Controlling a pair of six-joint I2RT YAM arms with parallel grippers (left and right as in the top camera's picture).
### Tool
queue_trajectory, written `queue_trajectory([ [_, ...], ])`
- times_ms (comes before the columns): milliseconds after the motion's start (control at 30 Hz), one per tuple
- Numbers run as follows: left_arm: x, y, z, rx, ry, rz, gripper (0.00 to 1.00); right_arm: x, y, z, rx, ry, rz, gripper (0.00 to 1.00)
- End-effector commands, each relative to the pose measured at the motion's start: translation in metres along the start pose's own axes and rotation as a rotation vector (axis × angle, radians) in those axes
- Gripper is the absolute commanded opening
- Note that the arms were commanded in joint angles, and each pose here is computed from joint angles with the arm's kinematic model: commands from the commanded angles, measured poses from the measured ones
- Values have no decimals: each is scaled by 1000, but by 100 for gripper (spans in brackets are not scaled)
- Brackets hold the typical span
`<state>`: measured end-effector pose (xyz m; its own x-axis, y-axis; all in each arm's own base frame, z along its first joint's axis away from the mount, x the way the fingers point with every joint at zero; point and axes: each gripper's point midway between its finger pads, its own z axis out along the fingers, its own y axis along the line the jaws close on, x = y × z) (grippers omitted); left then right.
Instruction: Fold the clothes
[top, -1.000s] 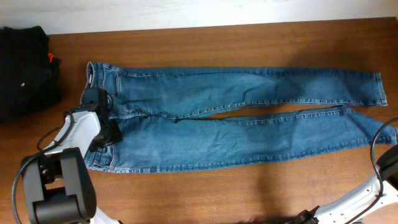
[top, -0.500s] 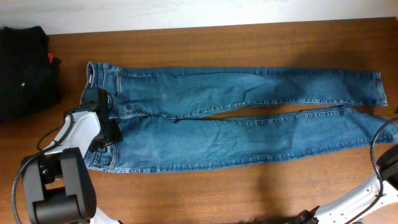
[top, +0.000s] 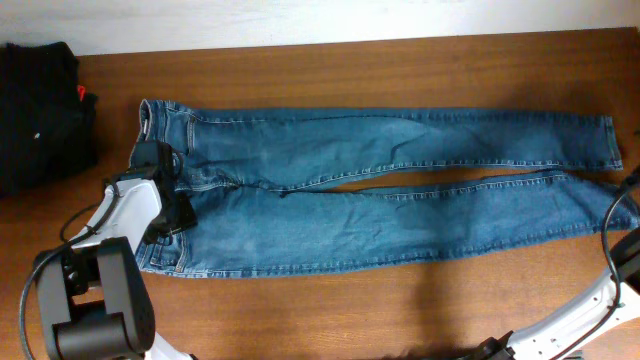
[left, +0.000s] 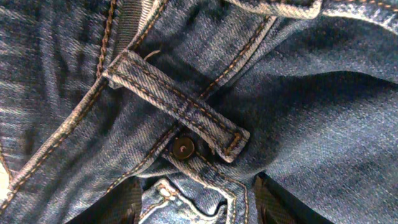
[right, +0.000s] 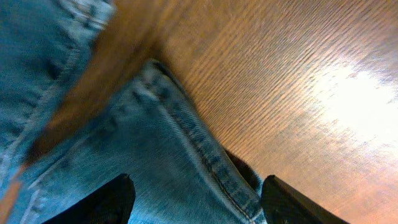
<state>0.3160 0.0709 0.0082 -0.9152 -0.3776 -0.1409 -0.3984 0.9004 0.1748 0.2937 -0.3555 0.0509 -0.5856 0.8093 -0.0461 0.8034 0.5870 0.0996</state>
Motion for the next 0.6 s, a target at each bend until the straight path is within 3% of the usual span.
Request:
queue_trajectory([
  [0,-5,0,2,5,-4,-11,58,4,-2,19,-47,37,29,74],
  [67,-5,0,2,5,-4,-11,58,2,4,21,-93,34,22,73],
  [100,-5,0,2,5,-4,-11,58,1,8,21,-123,31,9,67],
  [200,-4,0,2,5,-4,-10,58,-2,13,18,-162,19,9,32],
  [300,-4,-2,2,12,-1,-10,58,-7,14,9,-163,3,6,10],
  [400,-4,-2,2,13,-1,-10,58,-18,18,-9,-174,-38,-3,4],
  [567,-4,-2,2,13,-2,-10,58,-41,28,-54,-202,-141,-52,4],
])
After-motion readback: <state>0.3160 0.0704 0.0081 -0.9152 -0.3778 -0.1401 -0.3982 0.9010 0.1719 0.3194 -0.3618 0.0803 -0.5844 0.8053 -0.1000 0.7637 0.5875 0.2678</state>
